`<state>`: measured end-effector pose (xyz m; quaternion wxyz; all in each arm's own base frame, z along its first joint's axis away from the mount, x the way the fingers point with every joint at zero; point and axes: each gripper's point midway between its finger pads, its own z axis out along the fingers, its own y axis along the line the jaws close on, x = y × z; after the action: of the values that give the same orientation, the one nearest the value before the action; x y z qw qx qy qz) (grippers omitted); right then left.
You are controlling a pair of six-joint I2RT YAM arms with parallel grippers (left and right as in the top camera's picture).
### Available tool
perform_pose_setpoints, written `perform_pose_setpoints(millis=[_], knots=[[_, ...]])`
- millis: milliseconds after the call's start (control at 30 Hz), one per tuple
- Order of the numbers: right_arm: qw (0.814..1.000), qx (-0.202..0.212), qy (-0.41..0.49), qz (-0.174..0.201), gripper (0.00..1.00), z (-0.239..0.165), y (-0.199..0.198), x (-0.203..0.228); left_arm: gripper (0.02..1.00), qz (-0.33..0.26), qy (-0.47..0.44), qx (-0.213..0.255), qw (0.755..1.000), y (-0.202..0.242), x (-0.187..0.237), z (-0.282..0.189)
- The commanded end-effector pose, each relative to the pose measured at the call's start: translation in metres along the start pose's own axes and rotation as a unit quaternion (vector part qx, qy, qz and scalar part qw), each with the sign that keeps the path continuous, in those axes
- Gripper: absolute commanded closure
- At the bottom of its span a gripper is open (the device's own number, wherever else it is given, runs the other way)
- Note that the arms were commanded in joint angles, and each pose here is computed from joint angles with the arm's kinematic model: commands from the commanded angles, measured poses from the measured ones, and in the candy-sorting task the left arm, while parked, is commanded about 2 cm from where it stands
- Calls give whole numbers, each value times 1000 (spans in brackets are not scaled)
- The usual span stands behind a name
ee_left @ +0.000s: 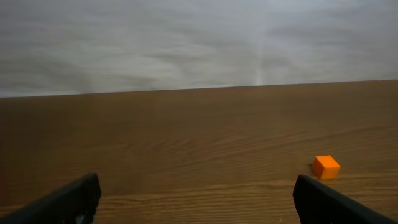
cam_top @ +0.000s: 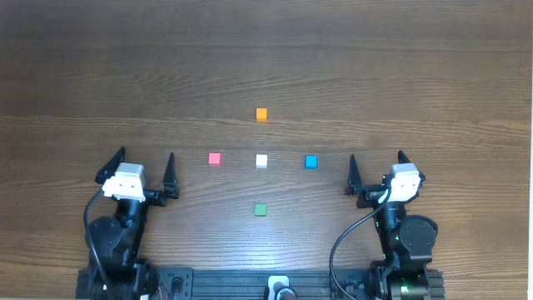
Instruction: Stack Cubes
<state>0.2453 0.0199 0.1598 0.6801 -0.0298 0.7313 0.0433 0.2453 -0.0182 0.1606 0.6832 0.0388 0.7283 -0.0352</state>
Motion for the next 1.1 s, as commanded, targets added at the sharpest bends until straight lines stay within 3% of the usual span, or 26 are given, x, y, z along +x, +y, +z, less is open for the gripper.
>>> perform_pose_setpoints(millis=[33,633,767,900,1067,1100], knots=[[1000,-6,-1,-4,7,0,2,2,20,7,0,-2,1000,1,2,0],[1000,-6,-1,-4,7,0,2,2,18,1,0,2,1000,0,1,0],[1000,-6,-1,-4,7,0,2,2,18,-27,-6,16,999,-7,-4,1],[1000,-6,-1,-4,9,0,2,2,20,-98,23,45,994,-22,-33,7],[1000,-6,-1,-4,7,0,2,2,20,-147,122,110,975,-55,-72,35],[1000,-6,-1,-4,9,0,2,2,20,-167,185,114,962,-66,-75,51]])
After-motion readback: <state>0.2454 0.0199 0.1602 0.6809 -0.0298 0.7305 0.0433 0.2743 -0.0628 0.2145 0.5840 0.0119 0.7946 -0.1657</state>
